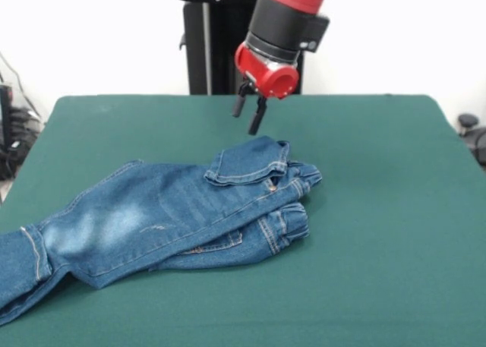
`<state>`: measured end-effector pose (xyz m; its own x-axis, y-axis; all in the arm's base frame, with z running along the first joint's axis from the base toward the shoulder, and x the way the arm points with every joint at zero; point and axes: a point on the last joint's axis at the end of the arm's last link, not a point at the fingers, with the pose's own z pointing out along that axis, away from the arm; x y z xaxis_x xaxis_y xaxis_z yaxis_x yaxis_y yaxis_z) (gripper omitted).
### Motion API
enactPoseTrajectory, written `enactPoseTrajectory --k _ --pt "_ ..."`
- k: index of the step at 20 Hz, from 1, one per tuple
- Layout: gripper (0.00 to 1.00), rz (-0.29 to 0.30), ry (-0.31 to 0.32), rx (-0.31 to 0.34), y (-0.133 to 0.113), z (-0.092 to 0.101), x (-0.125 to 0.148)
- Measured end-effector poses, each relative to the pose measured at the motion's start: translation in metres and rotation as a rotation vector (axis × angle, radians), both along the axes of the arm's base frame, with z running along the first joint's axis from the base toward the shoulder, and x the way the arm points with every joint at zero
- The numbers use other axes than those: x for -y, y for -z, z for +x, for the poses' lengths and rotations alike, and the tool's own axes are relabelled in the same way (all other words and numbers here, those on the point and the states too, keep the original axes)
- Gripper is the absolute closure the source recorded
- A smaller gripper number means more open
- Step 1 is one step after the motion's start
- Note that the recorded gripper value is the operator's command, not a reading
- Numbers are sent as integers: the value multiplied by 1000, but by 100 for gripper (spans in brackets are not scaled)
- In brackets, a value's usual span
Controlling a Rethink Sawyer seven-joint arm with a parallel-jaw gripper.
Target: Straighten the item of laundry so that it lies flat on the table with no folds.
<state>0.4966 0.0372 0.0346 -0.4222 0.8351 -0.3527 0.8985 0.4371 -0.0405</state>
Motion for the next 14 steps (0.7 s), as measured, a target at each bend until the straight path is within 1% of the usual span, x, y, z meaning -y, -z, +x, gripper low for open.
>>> enactPoseTrajectory --k 4,10,14 --pt "0 -12 2 6 1 5 6" --pt "0 -41 11 28 5 26 16" --pt "0 -44 14 33 8 37 16"
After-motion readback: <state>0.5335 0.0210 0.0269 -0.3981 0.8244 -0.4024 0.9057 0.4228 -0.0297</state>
